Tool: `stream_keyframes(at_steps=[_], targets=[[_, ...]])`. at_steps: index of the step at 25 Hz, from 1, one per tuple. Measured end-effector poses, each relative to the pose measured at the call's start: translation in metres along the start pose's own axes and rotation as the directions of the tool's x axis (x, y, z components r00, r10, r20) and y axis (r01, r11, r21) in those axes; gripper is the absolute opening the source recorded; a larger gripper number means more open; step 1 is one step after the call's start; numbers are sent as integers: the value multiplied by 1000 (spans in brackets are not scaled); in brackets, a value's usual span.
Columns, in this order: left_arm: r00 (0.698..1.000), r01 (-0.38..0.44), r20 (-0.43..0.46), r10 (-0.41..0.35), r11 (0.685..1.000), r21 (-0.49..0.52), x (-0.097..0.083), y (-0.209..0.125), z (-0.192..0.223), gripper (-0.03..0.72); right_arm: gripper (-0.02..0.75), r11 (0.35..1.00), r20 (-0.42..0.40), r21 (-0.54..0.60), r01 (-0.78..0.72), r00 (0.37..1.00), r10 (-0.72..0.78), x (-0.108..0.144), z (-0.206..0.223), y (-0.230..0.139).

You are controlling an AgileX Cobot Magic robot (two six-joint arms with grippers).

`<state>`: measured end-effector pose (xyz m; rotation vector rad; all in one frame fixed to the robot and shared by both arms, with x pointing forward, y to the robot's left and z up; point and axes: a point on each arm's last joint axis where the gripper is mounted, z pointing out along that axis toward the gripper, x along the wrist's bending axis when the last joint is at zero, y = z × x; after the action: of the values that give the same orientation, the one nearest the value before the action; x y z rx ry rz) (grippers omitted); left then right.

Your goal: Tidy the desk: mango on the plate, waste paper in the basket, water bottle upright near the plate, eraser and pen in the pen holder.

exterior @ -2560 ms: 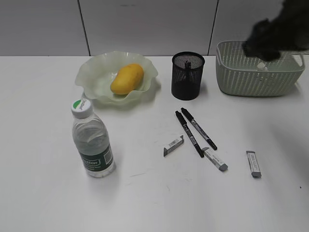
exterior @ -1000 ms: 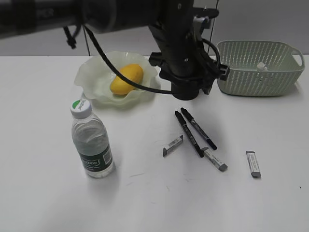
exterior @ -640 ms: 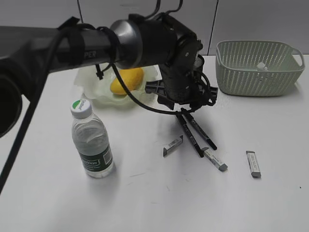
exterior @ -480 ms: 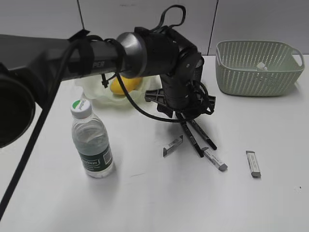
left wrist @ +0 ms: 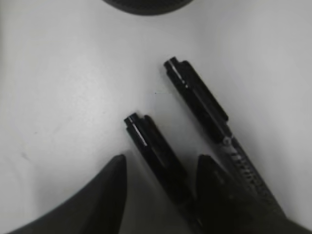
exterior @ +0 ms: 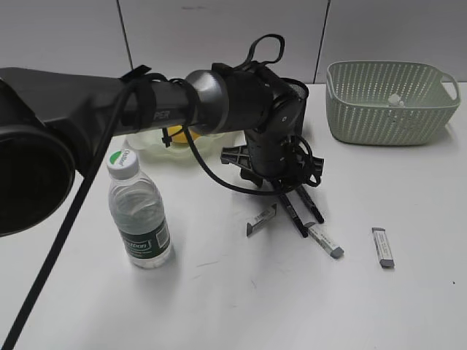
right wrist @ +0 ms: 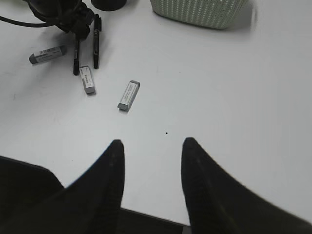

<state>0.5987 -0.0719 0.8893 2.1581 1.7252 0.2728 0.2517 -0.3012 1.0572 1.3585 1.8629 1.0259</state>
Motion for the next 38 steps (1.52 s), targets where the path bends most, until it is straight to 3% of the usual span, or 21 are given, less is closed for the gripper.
stream_keyframes(at_steps=[5,10,16,21,23,25,27,30,32,34,38], targets=[[1000,-4,-4,4,1000,-4,0,0,1,297,319,1000,0,0,0,1000,0,0,0,0],[1000,-7,1,7,1000,-16,0,1,1,109,319,1000,0,0,0,1000,0,0,0,0],[998,21,67,-17,998,-65,-6,9,-11,101,319,1000,0,0,0,1000,0,0,0,0],[971,97,235,-50,977,-191,-19,32,-65,79,319,1000,0,0,0,1000,0,0,0,0],[942,126,336,-14,942,-312,-27,46,-92,79,319,1000,0,0,0,1000,0,0,0,0],[916,107,387,102,870,-482,-32,61,-121,79,319,1000,0,0,0,1000,0,0,0,0],[893,37,358,273,748,-663,-36,73,-142,79,318,1000,0,0,0,1000,0,0,0,0],[827,-140,184,531,511,-848,-37,85,-150,79,307,1000,0,0,0,1000,0,0,0,0],[789,-208,111,604,433,-877,-32,89,-139,79,302,1000,0,0,0,1000,0,0,0,0],[781,-242,80,620,417,-876,-21,94,-120,79,297,1000,0,0,0,1000,0,0,0,0],[797,-269,61,600,445,-854,6,103,-85,79,290,1000,0,0,0,1000,0,0,0,0]])
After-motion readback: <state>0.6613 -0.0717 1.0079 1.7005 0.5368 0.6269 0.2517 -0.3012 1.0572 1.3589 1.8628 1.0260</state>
